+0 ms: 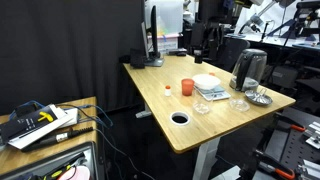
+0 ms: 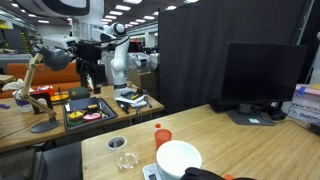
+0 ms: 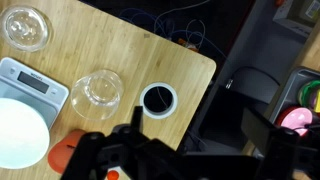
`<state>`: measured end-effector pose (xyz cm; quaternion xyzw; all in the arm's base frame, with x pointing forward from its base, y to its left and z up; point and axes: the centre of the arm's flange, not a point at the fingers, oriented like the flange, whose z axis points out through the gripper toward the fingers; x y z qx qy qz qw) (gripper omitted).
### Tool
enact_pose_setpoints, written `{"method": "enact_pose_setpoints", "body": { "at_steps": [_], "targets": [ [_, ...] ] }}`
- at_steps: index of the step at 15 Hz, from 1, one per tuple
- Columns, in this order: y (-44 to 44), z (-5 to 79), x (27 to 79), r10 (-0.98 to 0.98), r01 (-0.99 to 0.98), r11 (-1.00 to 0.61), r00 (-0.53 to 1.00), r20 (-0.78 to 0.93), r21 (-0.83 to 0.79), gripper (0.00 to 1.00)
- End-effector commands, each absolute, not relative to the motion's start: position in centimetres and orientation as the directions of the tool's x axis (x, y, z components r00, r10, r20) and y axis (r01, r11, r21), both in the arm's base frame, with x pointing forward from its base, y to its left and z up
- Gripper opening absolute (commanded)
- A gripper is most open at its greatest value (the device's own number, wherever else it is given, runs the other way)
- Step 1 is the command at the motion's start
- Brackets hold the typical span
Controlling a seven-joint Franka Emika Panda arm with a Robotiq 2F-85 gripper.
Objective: Take the clear lid from the table and put it on the clear cup
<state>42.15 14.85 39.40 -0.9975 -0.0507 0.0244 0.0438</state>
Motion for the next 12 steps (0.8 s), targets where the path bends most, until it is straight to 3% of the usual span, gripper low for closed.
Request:
{"method": "enact_pose_setpoints", "body": {
  "at_steps": [1,8,12],
  "targets": [
    [14.8,39.4,42.1,0.103,0.099,-0.991,0.994,-0.044,-0.090,1.00],
    [10.3,38.0,41.7,-0.015,-0.016,-1.000,0.998,-0.057,-0.017,1.00],
    [6.8,36.6,40.5,-0.209,-0.211,-0.977,0.976,-0.069,-0.023,1.00]
  ]
}}
